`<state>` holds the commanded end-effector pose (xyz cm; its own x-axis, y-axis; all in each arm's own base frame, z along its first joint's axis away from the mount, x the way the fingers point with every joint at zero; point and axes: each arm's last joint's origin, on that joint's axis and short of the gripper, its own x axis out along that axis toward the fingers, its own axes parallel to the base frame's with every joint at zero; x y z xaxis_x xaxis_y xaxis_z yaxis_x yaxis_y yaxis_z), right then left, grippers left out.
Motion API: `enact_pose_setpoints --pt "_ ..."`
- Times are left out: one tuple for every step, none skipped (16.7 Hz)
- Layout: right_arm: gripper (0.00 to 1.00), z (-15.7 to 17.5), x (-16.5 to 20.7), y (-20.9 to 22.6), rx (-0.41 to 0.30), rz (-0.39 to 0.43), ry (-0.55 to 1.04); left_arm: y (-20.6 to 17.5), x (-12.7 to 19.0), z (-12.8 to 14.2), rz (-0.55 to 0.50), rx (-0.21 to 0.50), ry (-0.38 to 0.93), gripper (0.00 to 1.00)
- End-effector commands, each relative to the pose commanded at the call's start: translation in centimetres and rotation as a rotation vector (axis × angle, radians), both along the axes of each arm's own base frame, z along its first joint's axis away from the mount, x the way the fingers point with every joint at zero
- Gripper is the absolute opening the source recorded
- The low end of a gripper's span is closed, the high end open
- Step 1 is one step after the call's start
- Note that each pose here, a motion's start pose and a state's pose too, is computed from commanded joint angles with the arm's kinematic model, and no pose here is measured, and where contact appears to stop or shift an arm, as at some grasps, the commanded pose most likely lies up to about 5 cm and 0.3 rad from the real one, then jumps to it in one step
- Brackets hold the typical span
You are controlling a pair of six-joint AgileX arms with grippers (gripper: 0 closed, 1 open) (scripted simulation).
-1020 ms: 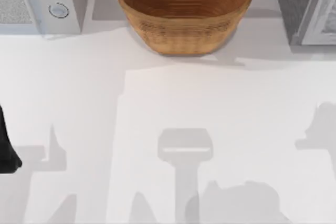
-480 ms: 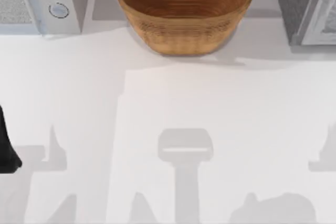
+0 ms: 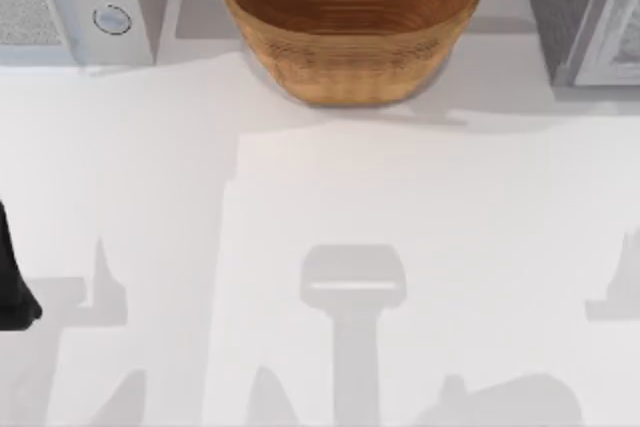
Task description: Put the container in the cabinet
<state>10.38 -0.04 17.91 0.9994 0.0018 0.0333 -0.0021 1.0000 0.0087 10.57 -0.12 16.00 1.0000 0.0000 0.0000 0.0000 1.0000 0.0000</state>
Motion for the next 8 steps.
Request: enact_pose_setpoints --pt "0.00 1.1 -0.1 0.0 0.002 0.000 -0.014 0.0 0.0 0.0 0.000 0.000 0.000 1.00" --pt "0.00 2.4 -0.2 0.1 0.004 0.000 -0.027 0.0 0.0 0.0 0.000 0.000 0.000 1.00" --pt "0.00 3.8 -0.3 0.1 0.004 0.000 -0.036 0.0 0.0 0.0 0.000 0.000 0.000 1.00" --pt "0.00 5.3 -0.3 0.2 0.004 0.000 -0.043 0.0 0.0 0.0 0.000 0.000 0.000 1.00" --pt "0.00 6.9 -0.2 0.2 0.004 0.000 -0.047 0.0 0.0 0.0 0.000 0.000 0.000 1.00" --pt "0.00 8.6 -0.1 0.3 0.003 -0.001 -0.048 0.0 0.0 0.0 0.000 0.000 0.000 1.00" --pt "0.00 10.3 0.1 0.4 0.002 -0.001 -0.047 0.0 0.0 0.0 0.000 0.000 0.000 1.00" --pt "0.00 12.1 0.5 0.5 0.001 -0.001 -0.043 0.0 0.0 0.0 0.000 0.000 0.000 1.00"
